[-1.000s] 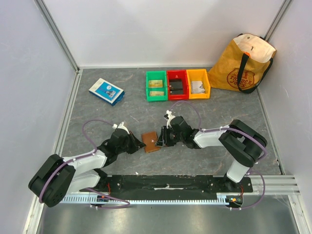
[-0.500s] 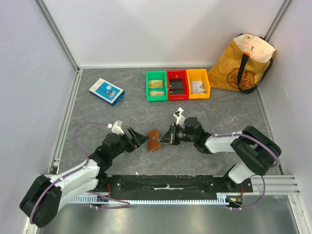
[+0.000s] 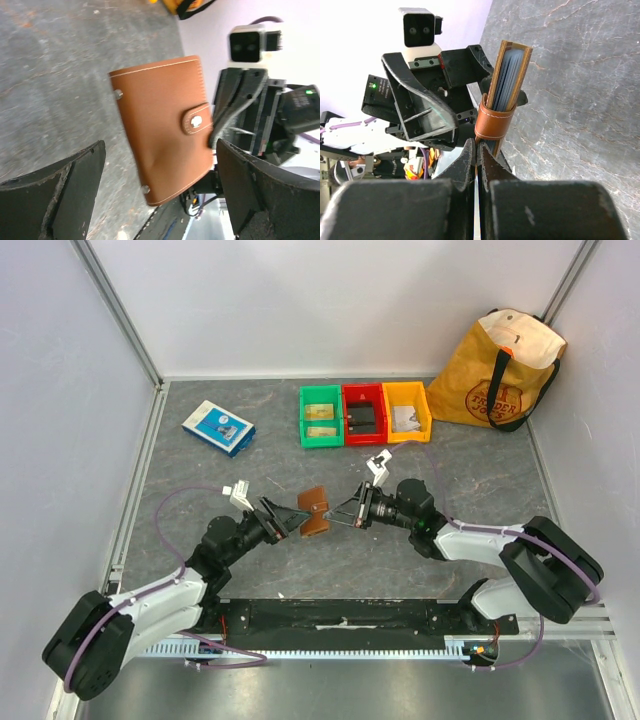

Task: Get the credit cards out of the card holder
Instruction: Open the card holder at the center of the board.

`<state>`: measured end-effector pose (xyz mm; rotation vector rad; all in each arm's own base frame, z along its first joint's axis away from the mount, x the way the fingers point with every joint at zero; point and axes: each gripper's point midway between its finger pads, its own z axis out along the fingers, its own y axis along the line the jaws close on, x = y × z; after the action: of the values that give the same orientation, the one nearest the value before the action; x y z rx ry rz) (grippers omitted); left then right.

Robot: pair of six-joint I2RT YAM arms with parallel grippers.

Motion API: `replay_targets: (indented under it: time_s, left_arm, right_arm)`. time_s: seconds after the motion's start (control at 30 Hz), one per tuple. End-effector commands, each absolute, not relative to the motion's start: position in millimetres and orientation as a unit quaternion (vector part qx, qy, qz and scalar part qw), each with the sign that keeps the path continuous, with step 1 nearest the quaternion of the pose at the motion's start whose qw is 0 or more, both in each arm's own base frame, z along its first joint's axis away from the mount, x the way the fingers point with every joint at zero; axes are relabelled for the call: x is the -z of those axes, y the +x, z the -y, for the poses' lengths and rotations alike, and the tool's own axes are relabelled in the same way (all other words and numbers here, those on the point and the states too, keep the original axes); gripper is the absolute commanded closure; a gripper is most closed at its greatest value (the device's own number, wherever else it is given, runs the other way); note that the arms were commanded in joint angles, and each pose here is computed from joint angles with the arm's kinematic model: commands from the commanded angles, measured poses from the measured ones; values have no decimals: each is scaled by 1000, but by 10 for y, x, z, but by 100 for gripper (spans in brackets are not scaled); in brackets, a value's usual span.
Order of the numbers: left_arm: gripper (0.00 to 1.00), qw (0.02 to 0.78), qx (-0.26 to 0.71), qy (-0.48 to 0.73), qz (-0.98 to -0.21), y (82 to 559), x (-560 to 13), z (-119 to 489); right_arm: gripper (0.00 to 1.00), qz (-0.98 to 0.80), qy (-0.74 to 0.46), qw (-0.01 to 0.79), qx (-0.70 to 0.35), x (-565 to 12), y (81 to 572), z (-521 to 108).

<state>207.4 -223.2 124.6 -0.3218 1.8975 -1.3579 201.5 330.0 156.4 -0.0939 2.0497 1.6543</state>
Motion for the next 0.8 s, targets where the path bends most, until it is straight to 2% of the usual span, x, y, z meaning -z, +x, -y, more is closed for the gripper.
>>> replay_targets:
  time_s: [0.0, 0.33, 0.47, 0.67, 0.77]
  left_arm:
    - [4, 392, 593, -107, -695, 1942, -1470, 2266]
    - [5, 376, 604, -96, -696, 1905, -1498, 2332]
    - [9, 373, 617, -89, -687, 1888, -1550, 2358]
    - [28, 381, 641, -70, -662, 1838, -1716, 2383]
    - [50, 392, 642, -64, -656, 1818, -1751, 2361]
  right_arm:
    - [100, -699, -49, 267, -662, -1956, 1941, -3285]
    - [100, -674, -68, 279, -681, -2178, 1886, -3264]
    - [100, -670, -72, 279, -684, -2201, 1869, -3259]
    - [100, -674, -70, 278, -681, -2151, 1873, -3251]
    - [100, -678, -67, 276, -677, -2097, 1884, -3243]
